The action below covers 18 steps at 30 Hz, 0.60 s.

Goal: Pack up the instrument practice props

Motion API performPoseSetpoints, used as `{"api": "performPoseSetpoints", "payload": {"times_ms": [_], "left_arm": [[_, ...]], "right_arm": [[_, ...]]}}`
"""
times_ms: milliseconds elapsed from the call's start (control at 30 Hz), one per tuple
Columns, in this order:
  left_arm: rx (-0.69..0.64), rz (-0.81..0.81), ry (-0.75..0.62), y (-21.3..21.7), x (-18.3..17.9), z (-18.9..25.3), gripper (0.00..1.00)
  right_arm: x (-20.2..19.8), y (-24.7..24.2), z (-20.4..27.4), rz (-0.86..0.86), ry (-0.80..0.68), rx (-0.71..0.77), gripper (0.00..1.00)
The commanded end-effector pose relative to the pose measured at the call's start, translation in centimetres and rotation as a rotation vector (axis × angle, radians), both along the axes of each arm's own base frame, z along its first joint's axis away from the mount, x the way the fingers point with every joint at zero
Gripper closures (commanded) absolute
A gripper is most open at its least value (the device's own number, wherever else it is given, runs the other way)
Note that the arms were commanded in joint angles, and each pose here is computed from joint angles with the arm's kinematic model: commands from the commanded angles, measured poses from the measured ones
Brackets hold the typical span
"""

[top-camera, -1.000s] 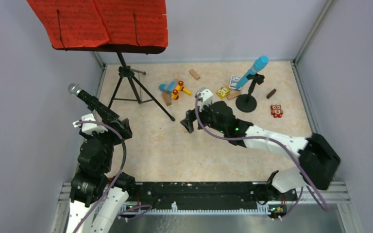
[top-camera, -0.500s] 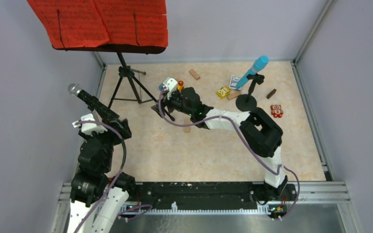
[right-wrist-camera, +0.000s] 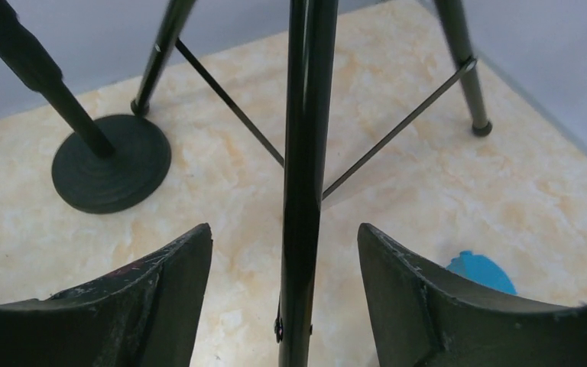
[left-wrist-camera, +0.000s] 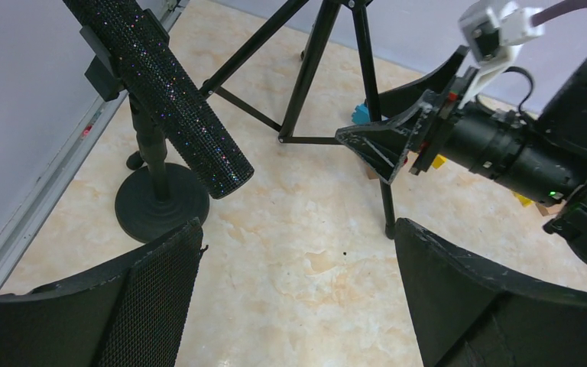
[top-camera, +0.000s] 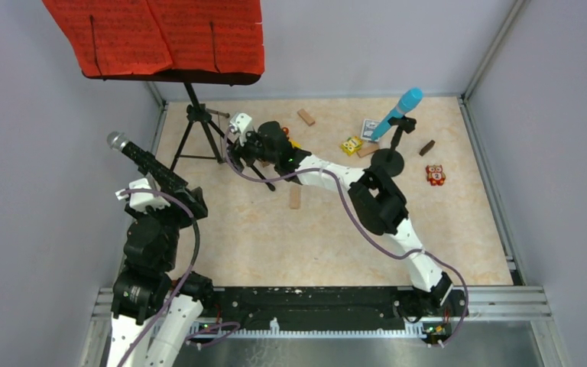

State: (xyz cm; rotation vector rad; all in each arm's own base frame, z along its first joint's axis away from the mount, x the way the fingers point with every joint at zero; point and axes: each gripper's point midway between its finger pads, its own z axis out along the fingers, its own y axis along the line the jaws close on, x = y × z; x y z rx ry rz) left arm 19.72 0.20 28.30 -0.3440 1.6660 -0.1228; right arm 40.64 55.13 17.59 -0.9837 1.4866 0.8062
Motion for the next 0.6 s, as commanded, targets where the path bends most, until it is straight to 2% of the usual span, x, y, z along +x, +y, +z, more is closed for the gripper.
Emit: {"api": "performPoseSetpoints", "payload": {"times_ms": [0,67,567], "left_arm": [[0.013,-0.009,-0.01,-0.2,0.6,0.2,0.01],[0.015,-0.009,-0.008,-0.2,0.7,0.2,0.01],[0.02,-0.004,-0.002,-0.1,0.8,0.0,0.01]], "right_arm": [[1.0,0.5,-1.8,0.004,0.014,-0.056,0.34],[1.4,0.5,-2.2,0.001,0.022,-0.055,0.39],[4.3,-3.5,-0.9,-0.07,-0.046,0.021,0.39]]}}
